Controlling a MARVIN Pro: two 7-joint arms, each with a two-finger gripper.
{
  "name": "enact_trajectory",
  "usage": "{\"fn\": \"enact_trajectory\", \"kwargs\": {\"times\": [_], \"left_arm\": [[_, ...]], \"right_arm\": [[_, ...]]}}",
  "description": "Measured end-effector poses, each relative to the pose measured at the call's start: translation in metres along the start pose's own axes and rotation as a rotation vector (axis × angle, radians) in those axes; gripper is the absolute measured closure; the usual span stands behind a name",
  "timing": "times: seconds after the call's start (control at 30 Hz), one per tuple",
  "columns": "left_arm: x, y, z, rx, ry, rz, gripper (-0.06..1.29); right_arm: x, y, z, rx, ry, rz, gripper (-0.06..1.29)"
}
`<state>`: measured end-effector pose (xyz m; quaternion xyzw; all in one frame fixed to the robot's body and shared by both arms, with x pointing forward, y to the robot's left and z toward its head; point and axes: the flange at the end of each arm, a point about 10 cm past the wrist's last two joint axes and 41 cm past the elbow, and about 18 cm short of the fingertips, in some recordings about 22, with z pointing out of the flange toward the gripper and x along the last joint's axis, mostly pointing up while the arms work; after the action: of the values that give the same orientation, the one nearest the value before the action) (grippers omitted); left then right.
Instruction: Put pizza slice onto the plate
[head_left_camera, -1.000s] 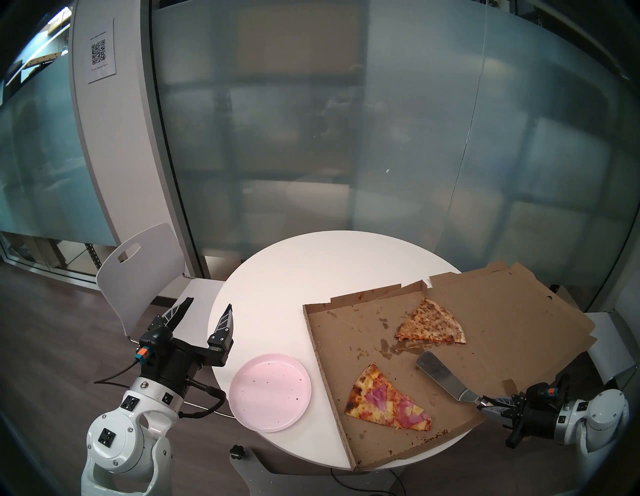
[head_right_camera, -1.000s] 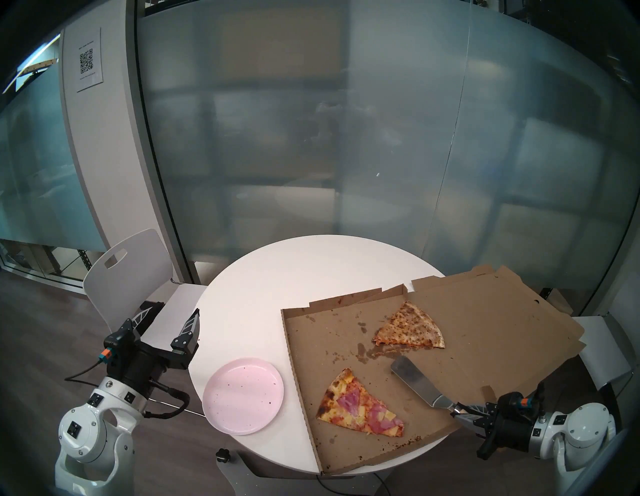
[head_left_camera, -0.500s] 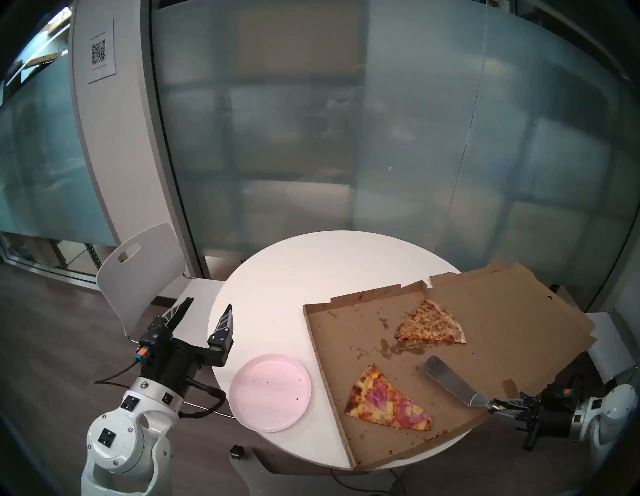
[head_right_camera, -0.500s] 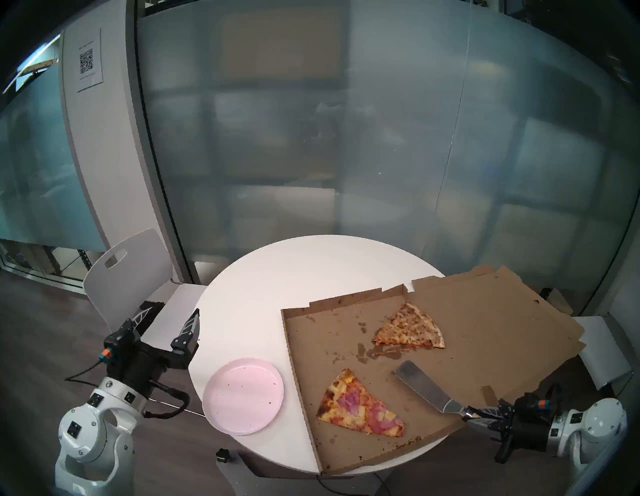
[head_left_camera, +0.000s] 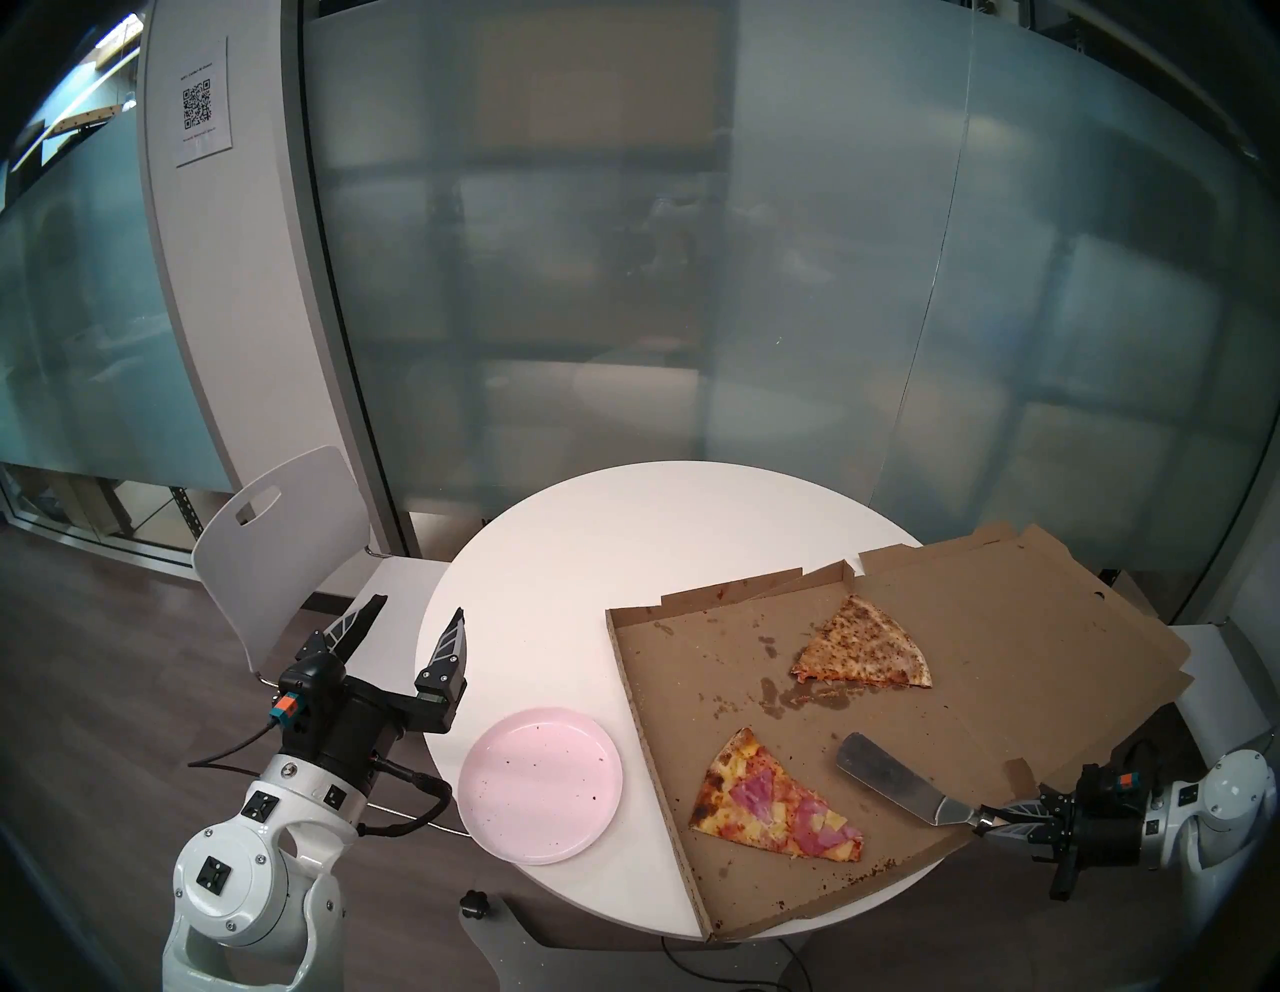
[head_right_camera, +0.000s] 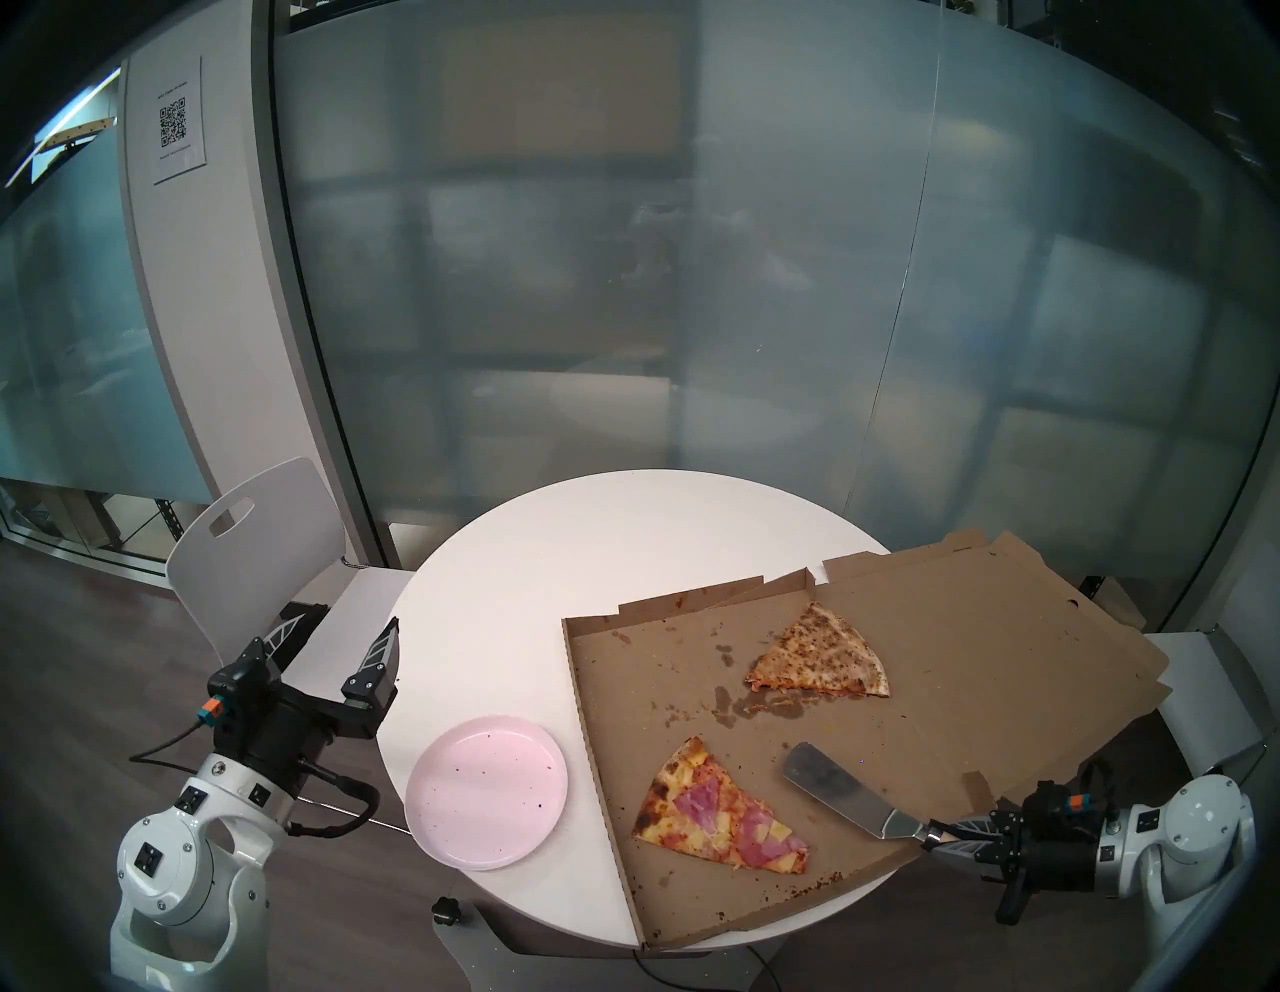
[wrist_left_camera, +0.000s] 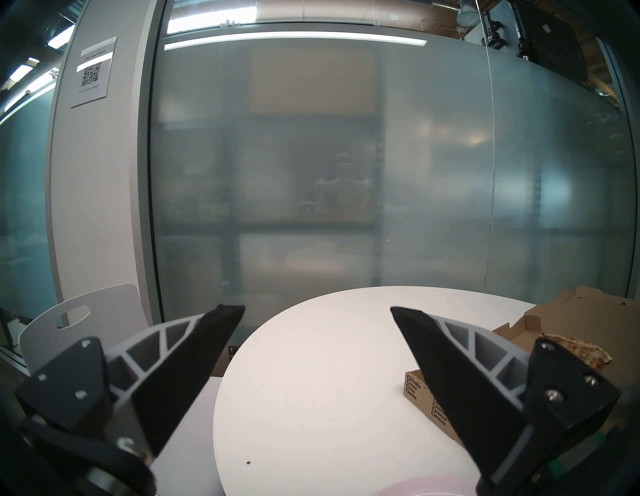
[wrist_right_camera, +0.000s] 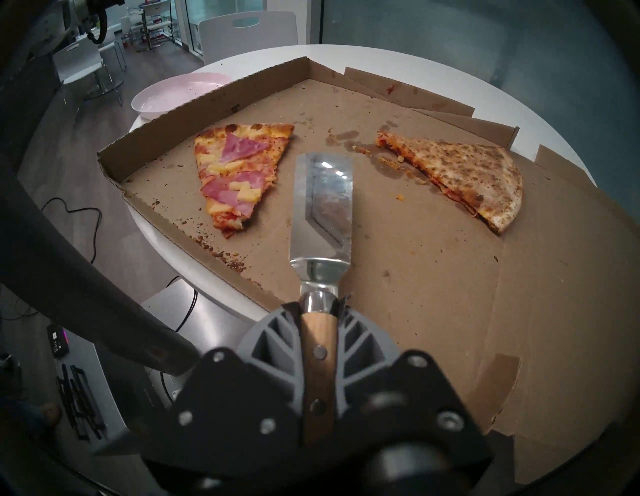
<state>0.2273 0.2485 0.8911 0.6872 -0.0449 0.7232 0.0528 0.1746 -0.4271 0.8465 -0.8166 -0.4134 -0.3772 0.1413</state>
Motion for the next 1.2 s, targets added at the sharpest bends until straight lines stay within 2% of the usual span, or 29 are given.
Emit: {"fn": "enact_trajectory", "kwargs": {"times": [0.27, 0.6, 1.2], "left_arm": [[0.000, 0.000, 0.000, 0.000, 0.000, 0.000, 0.02], [0.000, 0.000, 0.000, 0.000, 0.000, 0.000, 0.02], [0.000, 0.000, 0.000, 0.000, 0.000, 0.000, 0.02]], "right_arm": [[0.004, 0.011, 0.017, 0.015, -0.032, -0.047, 1.12], [0.010, 0.024, 0.027, 0.025, -0.068, -0.088, 1.12], [0.025, 0.020, 0.045, 0.107, -0.078, -0.131, 1.14]]}}
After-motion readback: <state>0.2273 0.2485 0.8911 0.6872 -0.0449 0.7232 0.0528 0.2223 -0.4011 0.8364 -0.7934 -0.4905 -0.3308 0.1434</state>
